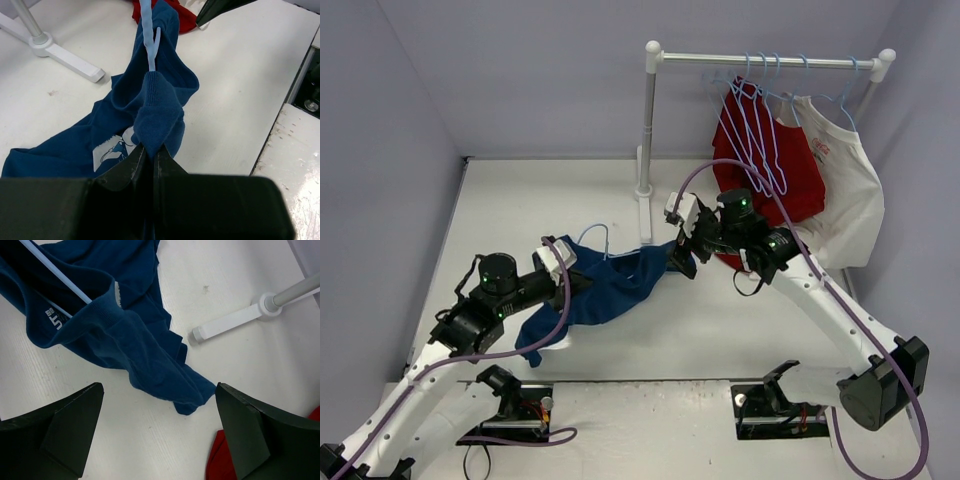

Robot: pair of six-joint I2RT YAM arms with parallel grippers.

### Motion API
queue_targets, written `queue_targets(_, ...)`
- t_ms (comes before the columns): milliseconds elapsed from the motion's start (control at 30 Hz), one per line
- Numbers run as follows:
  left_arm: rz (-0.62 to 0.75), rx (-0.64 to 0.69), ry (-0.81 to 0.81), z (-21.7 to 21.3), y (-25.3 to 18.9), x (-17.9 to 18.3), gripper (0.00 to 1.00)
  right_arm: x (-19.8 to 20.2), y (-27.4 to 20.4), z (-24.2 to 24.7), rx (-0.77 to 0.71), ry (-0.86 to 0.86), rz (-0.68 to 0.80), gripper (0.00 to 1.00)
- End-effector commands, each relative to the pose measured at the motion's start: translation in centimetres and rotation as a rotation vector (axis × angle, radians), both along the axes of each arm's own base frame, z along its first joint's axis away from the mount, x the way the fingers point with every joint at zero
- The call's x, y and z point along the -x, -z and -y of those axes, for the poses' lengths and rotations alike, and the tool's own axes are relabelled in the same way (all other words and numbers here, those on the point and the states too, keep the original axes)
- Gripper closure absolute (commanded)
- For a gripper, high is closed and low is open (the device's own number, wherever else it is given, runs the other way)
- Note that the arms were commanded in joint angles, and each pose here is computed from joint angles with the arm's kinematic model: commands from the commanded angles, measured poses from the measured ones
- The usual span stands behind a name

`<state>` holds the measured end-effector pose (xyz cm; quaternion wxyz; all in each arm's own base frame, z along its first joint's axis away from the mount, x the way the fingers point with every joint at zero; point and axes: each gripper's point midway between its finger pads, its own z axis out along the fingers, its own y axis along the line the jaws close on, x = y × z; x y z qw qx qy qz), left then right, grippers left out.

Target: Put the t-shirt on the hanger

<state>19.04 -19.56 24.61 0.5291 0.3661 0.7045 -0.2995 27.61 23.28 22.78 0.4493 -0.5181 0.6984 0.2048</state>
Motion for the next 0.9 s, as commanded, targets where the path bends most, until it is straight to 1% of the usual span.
queue_targets(0, 0.103, 0.064, 0.075, 1.2, -4.2, 0.3, 1.00, -0.4, -0.3, -1.6, -0.002, -0.081, 0.046, 0.09)
queue_targets(267, 0.108, 0.062, 0.129, 1.7, -4.9, 0.9, 1.00, 0.0, 1.6, -3.2, 0.029, -0.147, 0.018, 0.15)
queue_targets(333, 0.107, 0.052, 0.142, 1.7, -4.9, 1.0, 1.00, 0.1, 2.0, -3.3, 0.032, -0.160, 0.009, 0.18)
queue_targets(400, 0.104, 0.038, 0.156, 1.8, -4.9, 1.1, 1.00, 0.4, 2.1, -3.5, 0.027, -0.190, 0.011, 0.24)
queue_targets(433, 0.099, 0.035, 0.162, 1.9, -4.7, 1.1, 1.00, 0.4, 2.1, -3.6, 0.025, -0.196, 0.012, 0.29)
queue_targets(467, 0.095, 0.019, 0.175, 1.9, -4.5, 1.2, 1.00, 0.7, 2.0, -3.9, 0.016, -0.221, 0.011, 0.39)
queue_targets(533, 0.089, 0.007, 0.195, 2.0, -4.4, 1.4, 1.00, 1.2, 1.9, -4.3, -0.004, -0.251, 0.002, 0.50)
queue_targets(600, 0.084, -0.004, 0.204, 2.0, -4.3, 1.5, 1.00, 1.5, 1.7, -4.5, -0.015, -0.271, -0.002, 0.65)
queue_targets(633, 0.083, -0.008, 0.206, 2.0, -4.1, 1.4, 1.00, 1.8, 1.6, -4.7, -0.026, -0.289, -0.004, 0.69)
queue_targets(700, 0.086, -0.011, 0.209, 2.1, -4.2, 1.4, 1.00, 2.0, 1.5, -4.8, -0.031, -0.298, -0.006, 0.73)
queue_targets(767, 0.089, -0.022, 0.211, 2.0, -4.1, 1.4, 1.00, 2.7, 1.4, -5.3, -0.047, -0.331, -0.014, 0.80)
queue_targets(800, 0.093, -0.028, 0.210, 2.0, -4.1, 1.3, 1.00, 2.9, 1.3, -5.4, -0.050, -0.337, -0.015, 0.88)
queue_targets(867, 0.103, -0.042, 0.198, 1.7, -4.3, 1.1, 1.00, 3.3, 1.3, -5.4, -0.057, -0.350, -0.017, 0.98)
